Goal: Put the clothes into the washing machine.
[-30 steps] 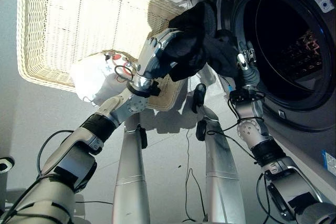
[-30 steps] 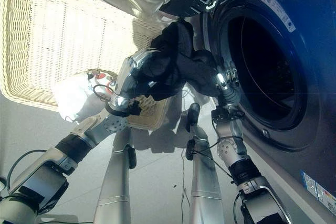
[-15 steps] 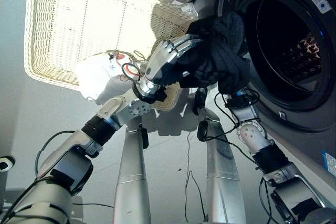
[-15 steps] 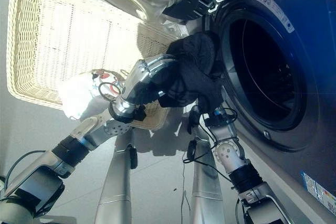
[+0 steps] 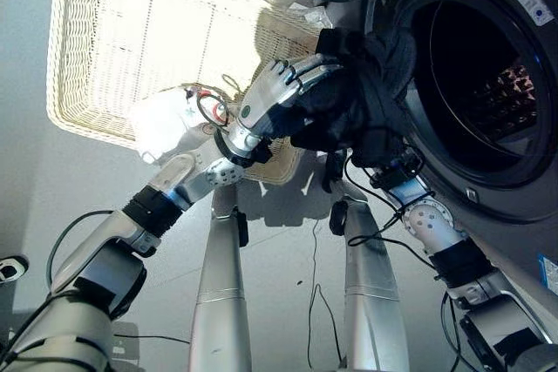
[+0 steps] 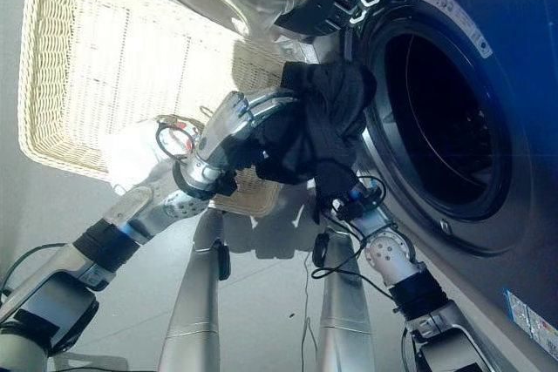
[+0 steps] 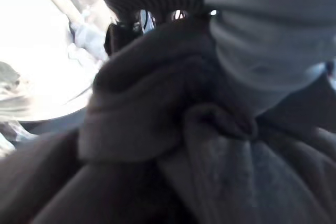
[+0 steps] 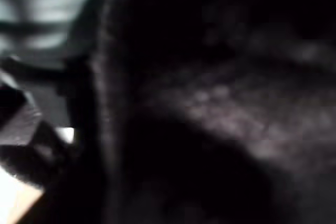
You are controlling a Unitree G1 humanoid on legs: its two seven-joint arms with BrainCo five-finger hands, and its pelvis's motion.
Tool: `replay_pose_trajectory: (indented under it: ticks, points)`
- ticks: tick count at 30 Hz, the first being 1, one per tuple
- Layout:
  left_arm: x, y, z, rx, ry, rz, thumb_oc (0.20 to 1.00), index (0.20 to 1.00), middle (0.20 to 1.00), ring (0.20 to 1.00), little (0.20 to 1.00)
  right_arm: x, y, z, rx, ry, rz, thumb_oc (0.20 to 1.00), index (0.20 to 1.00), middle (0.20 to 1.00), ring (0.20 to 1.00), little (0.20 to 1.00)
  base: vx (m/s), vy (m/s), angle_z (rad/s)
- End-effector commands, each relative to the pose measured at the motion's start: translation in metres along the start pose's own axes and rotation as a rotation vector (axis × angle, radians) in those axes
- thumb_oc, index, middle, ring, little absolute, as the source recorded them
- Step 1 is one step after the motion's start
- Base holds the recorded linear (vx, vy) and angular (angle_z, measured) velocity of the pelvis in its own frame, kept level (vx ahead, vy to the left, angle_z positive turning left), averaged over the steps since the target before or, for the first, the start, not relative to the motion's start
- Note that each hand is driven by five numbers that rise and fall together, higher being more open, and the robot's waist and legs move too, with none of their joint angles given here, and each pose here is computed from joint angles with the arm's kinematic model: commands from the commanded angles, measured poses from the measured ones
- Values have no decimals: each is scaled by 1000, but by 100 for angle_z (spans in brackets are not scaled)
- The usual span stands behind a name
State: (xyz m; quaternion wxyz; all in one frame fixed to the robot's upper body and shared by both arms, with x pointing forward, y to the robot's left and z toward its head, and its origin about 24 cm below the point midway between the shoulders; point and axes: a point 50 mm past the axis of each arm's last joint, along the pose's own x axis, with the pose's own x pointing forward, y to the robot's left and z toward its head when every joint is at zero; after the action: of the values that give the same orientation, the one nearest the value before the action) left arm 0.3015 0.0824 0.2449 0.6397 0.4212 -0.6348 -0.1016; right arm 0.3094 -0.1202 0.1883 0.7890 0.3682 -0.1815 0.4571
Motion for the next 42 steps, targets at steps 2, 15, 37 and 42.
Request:
replay_pose_trajectory:
  ticks: [2,15,37,42]
  points:
    - [23,2,27,5,-168,8,200,200,200,200,200,22,57,-12,102,38,416,200,200,200,200,200,6,-1,5]
    - [23,1,26,15,-150,-11,200,200,200,200,200,23,66,-13,121,16,507,200,200,200,200,200,0,0,0]
    - [15,10,17,58,-58,118,1000,1000,1000,1000,1000,24,76,7,17,-108,624,200,200,200,200,200,0,0,0]
    - [12,16,15,75,-27,217,1000,1000,1000,1000,1000,25,80,12,-9,-138,651,200,200,200,200,200,0,0,0]
